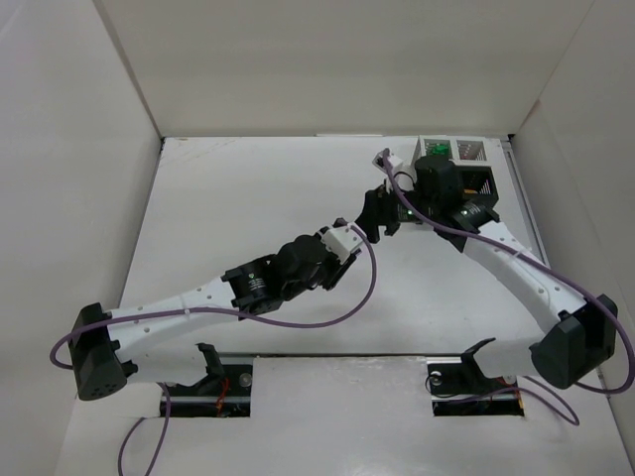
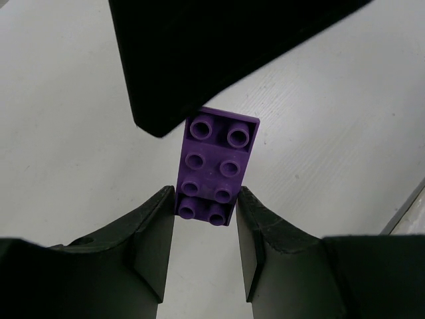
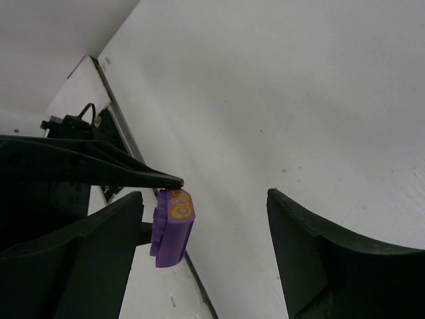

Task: Sort the legos into containers by color

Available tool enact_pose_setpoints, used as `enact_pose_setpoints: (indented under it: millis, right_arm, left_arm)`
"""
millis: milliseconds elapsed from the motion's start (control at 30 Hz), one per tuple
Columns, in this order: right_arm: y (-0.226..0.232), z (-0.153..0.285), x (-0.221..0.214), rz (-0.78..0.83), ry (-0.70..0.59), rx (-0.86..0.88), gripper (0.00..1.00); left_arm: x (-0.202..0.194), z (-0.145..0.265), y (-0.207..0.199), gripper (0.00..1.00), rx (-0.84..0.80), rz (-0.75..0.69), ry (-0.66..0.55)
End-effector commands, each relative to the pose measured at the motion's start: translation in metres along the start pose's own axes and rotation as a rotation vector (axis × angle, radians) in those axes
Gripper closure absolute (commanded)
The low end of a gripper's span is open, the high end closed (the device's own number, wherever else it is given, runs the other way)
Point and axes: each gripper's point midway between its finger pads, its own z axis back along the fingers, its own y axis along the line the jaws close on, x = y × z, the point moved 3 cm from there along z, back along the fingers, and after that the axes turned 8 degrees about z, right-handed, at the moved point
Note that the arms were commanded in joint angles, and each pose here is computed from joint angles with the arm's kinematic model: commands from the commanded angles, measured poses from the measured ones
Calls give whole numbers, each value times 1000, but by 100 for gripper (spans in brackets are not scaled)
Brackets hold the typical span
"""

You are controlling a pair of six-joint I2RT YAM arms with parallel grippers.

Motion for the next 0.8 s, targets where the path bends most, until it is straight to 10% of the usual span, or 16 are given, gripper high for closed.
enact_pose_setpoints:
  millis: [0, 267, 600, 767]
  right_arm:
    - [9, -7, 6, 27, 18, -4, 20]
    - [16, -9, -9, 25, 84, -11, 27]
    - [21, -13, -8, 24, 73, -4, 74]
    - [9, -14, 1, 17, 41, -21, 83]
  left_arm:
    - [41, 11, 2, 78, 19, 21, -125]
    - [39, 8, 5, 78, 50, 26, -111]
    - [39, 1, 7, 78, 78, 35, -108]
    - [43, 1, 9, 30, 95, 42, -129]
